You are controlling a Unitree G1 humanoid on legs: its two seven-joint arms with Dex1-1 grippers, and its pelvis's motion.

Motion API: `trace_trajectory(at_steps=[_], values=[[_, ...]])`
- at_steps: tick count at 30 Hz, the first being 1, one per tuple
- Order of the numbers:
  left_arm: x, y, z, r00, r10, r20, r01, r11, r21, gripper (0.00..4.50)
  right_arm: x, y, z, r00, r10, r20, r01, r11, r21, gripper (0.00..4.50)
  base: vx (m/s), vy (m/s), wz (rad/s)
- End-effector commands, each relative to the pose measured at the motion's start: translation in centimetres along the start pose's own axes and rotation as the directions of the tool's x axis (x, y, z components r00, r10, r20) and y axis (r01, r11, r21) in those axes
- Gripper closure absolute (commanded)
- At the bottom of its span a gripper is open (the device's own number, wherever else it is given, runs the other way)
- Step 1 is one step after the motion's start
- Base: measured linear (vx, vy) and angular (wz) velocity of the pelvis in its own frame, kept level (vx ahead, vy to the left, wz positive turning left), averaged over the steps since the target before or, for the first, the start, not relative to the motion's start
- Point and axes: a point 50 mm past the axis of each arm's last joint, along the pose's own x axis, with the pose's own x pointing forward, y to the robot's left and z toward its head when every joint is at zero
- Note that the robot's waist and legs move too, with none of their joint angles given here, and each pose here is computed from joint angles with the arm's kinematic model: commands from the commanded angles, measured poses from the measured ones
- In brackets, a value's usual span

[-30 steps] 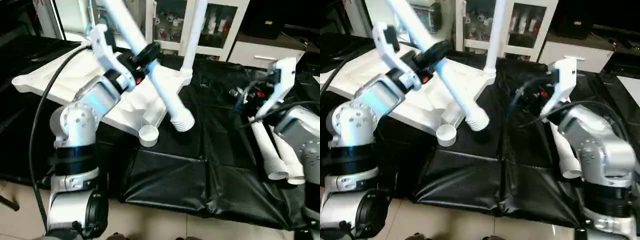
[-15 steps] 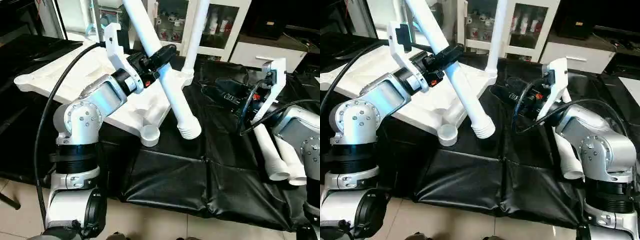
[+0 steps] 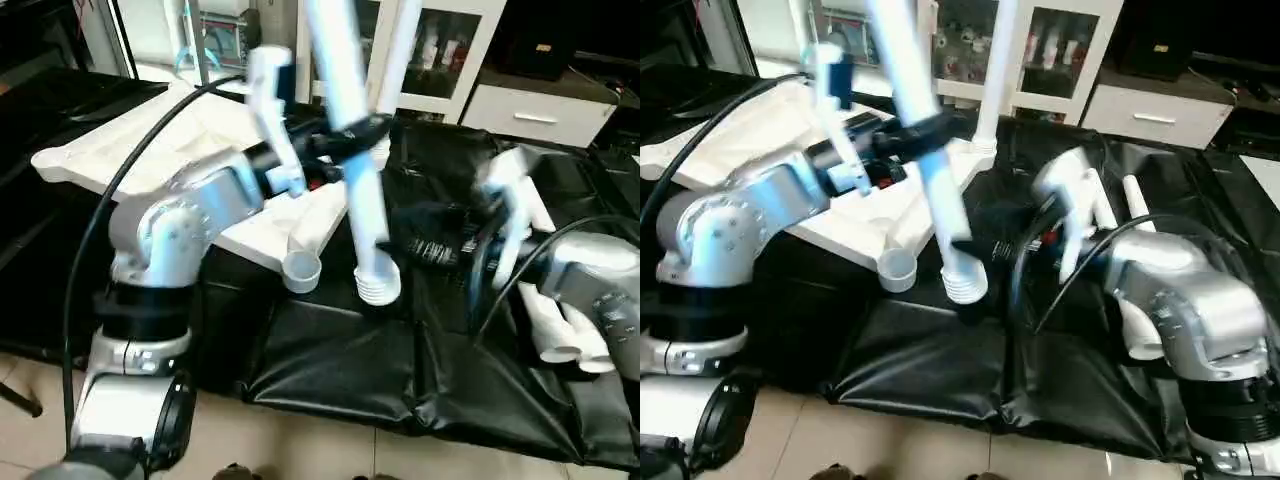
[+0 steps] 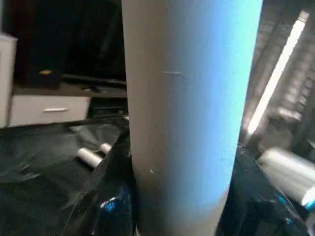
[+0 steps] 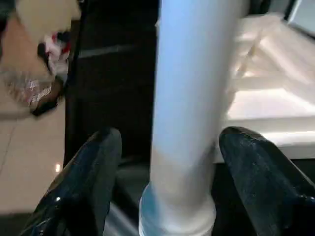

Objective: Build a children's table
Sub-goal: Pick table leg

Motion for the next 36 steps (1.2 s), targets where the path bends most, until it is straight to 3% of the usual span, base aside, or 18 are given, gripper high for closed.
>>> trace_trajectory(at_steps=[1, 11, 13, 15, 16, 21, 22, 30, 31, 32, 36], values=[[0.5, -1.0, 0.1, 0.998, -0.059, -0.032, 0.061, 0.997, 0.052, 2.72, 0.1, -0.1, -0.3, 0.999, 0.005, -0.033, -0.006, 1.0, -0.029, 1.06, 0.0, 0.0, 0.0], [0.7, -1.8, -0.5, 0.985, -0.137, -0.101, 0.147, 0.984, 0.104, 2.72, 0.7, 0.1, -0.7, 0.998, 0.043, -0.042, -0.044, 0.999, -0.016, 1.06, 0.0, 0.0, 0.0], [0.7, -1.9, -0.5, 0.985, -0.14, -0.105, 0.151, 0.983, 0.106, 2.72, 0.7, 0.1, -0.7, 0.998, 0.047, -0.043, -0.048, 0.999, -0.015, 1.4, 0.0, 0.0, 0.0], [0.6, -1.9, -0.5, 0.983, -0.151, -0.108, 0.162, 0.981, 0.11, 2.72, 0.7, 0.1, -0.8, 0.998, 0.051, -0.047, -0.051, 0.999, -0.013, 1.43, 0.0, 0.0, 0.0], [0.6, -2.0, -0.6, 0.982, -0.156, -0.11, 0.168, 0.98, 0.111, 2.72, 0.7, 0.2, -0.9, 0.997, 0.053, -0.049, -0.053, 0.999, -0.011, 1.69, 0.0, 0.0, 0.0], [0.9, -2.3, -0.6, 0.978, -0.177, -0.11, 0.189, 0.975, 0.113, 2.72, 0.8, 0.3, -1.1, 0.997, 0.059, -0.049, -0.059, 0.998, 0.002, 1.89, 0.0, 0.0, 0.0], [0.9, -2.3, -0.6, 0.978, -0.177, -0.11, 0.189, 0.975, 0.113, 2.72, 0.8, 0.3, -1.1, 0.997, 0.059, -0.049, -0.059, 0.998, 0.002, 2.23, 0.0, 0.0, 0.0], [1.2, -2.9, -0.7, 0.97, -0.217, -0.115, 0.229, 0.967, 0.113, 2.72, 1.1, 0.5, -1.6, 0.996, 0.07, -0.052, -0.069, 0.997, 0.017, 2.63, 0.0, 0.0, 0.0], [1.3, -3.0, -0.7, 0.967, -0.226, -0.117, 0.239, 0.965, 0.112, 2.72, 1.2, 0.6, -1.6, 0.996, 0.076, -0.05, -0.075, 0.997, 0.022, 2.64, 0.0, 0.0, 0.0], [1.3, -3.1, -0.8, 0.966, -0.23, -0.118, 0.243, 0.964, 0.112, 2.72, 1.2, 0.6, -1.7, 0.996, 0.077, -0.05, -0.076, 0.997, 0.022, 2.08, 0.0, 0.0, 0.0], [1.4, -3.2, -0.9, 0.962, -0.241, -0.128, 0.256, 0.96, 0.115, 2.72, 1.3, 0.7, -1.8, 0.995, 0.08, -0.059, -0.079, 0.997, 0.016, 1.74, 0.0, 0.0, 0.0]])
